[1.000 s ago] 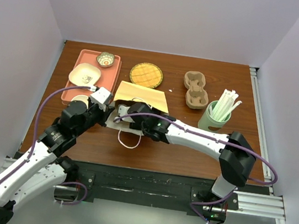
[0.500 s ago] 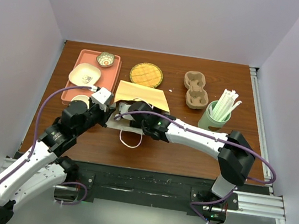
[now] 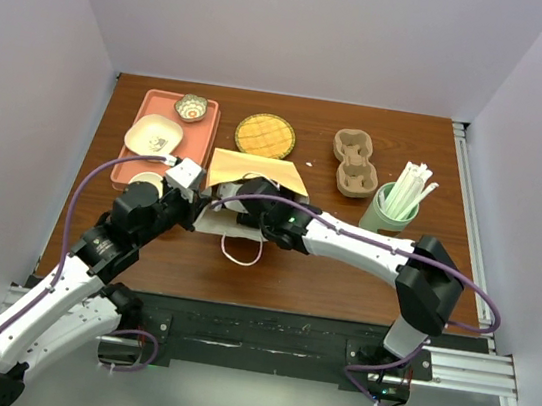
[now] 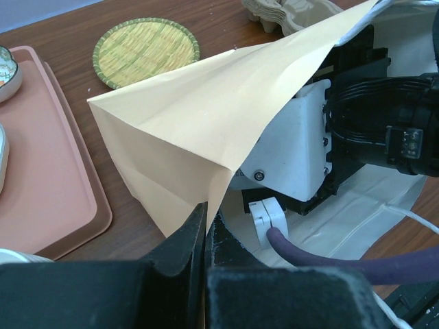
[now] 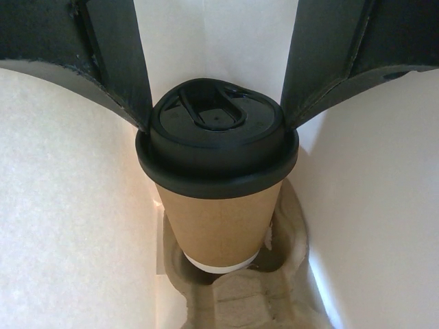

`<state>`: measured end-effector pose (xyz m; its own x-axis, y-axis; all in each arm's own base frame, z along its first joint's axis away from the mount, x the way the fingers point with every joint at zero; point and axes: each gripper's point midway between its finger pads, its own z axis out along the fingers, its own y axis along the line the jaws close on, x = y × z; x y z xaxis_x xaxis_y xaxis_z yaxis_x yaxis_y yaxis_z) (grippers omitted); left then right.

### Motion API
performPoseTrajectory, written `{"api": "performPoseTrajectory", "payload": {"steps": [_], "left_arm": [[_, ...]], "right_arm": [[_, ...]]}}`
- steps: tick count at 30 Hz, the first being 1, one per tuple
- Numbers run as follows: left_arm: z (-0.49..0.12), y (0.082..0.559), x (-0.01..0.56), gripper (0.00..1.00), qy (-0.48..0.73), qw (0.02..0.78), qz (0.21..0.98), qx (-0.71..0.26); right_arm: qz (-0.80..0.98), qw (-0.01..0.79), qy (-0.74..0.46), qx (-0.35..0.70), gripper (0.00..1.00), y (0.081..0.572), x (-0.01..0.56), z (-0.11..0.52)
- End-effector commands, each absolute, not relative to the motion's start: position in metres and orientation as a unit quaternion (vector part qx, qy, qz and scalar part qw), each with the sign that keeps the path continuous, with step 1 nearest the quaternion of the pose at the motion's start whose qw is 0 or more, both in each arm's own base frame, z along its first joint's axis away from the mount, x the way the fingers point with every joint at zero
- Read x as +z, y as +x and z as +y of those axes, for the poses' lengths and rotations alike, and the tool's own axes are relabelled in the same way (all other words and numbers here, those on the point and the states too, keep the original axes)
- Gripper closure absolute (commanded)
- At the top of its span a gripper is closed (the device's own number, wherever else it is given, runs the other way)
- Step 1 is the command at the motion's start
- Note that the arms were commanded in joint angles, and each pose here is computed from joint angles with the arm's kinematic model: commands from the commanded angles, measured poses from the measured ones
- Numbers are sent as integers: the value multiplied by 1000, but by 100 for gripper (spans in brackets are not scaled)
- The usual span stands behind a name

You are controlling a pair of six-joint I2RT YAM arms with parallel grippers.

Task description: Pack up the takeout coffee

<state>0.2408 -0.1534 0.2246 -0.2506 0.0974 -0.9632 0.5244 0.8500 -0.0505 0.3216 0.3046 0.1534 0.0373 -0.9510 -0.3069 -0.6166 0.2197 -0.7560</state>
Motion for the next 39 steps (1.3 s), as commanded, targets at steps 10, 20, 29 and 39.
{"api": "performPoseTrajectory", "payload": {"steps": [10, 20, 29, 39], "left_arm": [[-160, 240, 238, 100, 199, 592, 753, -207], [-159, 238, 235, 100, 199, 590, 755, -206], [-159, 237, 235, 100, 201, 590, 754, -207], [-161, 236, 235, 100, 205, 588, 753, -212]], "right_arm": [[660, 426, -596, -168, 74, 325, 154, 310], [672, 424, -589, -146, 72, 329, 141, 317], [674, 433, -581, -142, 70, 337, 139, 317], [677, 428, -583, -137, 67, 341, 126, 321]]}}
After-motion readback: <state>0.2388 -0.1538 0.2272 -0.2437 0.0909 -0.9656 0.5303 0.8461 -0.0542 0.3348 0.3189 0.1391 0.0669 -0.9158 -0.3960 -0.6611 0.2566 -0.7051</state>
